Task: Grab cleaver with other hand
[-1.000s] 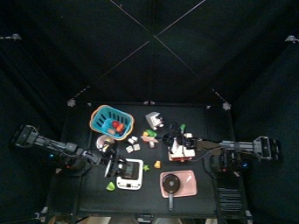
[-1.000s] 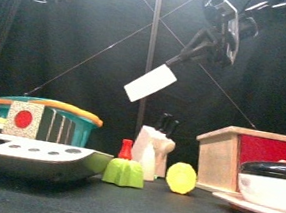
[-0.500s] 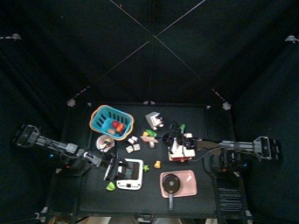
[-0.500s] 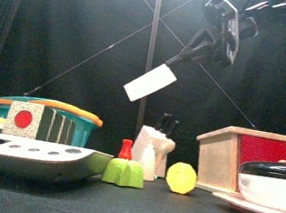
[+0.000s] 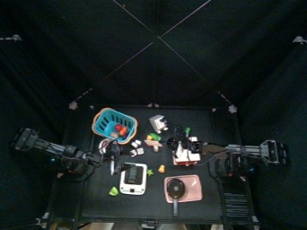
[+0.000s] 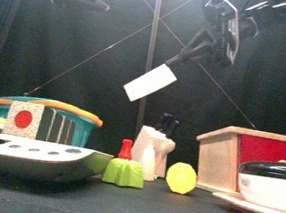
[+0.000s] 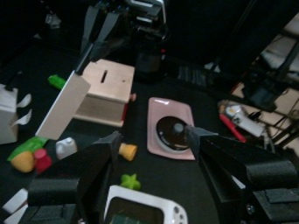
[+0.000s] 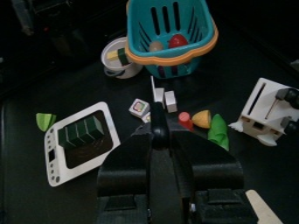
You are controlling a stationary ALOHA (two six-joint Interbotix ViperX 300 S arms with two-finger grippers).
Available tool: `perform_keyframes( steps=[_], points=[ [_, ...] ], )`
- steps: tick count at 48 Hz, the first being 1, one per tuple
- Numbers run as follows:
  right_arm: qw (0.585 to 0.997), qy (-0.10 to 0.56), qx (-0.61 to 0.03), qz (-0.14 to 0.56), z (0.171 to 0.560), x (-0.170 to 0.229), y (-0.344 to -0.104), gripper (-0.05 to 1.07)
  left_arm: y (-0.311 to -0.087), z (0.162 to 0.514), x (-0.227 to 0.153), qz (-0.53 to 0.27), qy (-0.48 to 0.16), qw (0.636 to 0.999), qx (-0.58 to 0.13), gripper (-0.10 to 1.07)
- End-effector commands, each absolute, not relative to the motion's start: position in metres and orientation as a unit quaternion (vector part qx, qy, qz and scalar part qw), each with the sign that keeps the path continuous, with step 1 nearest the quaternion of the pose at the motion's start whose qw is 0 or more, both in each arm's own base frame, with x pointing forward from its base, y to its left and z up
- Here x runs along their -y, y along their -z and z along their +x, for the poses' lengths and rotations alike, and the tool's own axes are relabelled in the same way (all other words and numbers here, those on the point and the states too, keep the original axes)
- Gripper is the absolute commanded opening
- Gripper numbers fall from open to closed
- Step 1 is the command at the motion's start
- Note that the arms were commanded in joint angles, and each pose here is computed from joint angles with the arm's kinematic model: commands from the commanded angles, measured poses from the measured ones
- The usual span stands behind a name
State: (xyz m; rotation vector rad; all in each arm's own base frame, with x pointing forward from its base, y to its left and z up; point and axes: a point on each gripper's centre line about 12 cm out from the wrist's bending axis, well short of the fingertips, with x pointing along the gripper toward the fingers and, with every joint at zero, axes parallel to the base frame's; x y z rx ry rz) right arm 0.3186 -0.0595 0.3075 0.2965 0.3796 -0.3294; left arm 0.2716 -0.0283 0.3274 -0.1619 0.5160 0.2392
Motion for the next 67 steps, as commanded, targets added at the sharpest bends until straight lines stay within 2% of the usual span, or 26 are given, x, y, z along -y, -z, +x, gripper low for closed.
perform_keyframes(
  steps=[1, 5, 9, 13, 18, 32, 37, 45, 67],
  points=[
    [0.963, 0.158, -0.163, 0.147, 0.317, 0.06, -0.323, 0.4, -0.343, 0.264, 0.037, -0.055, -0.106, 0.923, -0.366, 0.95],
    [0.963, 0.156, -0.162, 0.147, 0.317, 0.059, -0.323, 0.4, -0.358, 0.27, 0.04, -0.028, -0.071, 0.934, -0.349, 0.95],
    [0.963, 0.154, -0.164, 0.147, 0.318, 0.059, -0.32, 0.4, -0.37, 0.277, 0.033, -0.022, -0.066, 0.953, -0.294, 0.95],
    [0.963, 0.152, -0.166, 0.148, 0.317, 0.058, -0.317, 0.4, -0.372, 0.281, 0.02, 0.012, -0.069, 0.969, -0.238, 0.95],
    [0.964, 0.146, -0.163, 0.148, 0.318, 0.057, -0.316, 0.4, -0.363, 0.277, 0.007, 0.04, -0.07, 0.978, -0.194, 0.95],
    [0.968, 0.134, -0.161, 0.14, 0.318, 0.053, -0.314, 0.4, -0.33, 0.25, -0.006, -0.018, -0.012, 0.998, -0.065, 0.94],
    [0.97, 0.127, -0.155, 0.137, 0.319, 0.052, -0.314, 0.4, -0.314, 0.244, -0.016, -0.039, -0.025, 0.997, -0.061, 0.94],
    [0.976, 0.108, -0.141, 0.126, 0.321, 0.048, -0.316, 0.4, -0.294, 0.241, -0.021, -0.029, -0.033, 0.996, -0.08, 0.94],
    [0.978, 0.096, -0.14, 0.121, 0.323, 0.046, -0.311, 0.4, -0.279, 0.238, -0.024, -0.003, -0.03, 0.996, -0.086, 0.94]
  ],
)
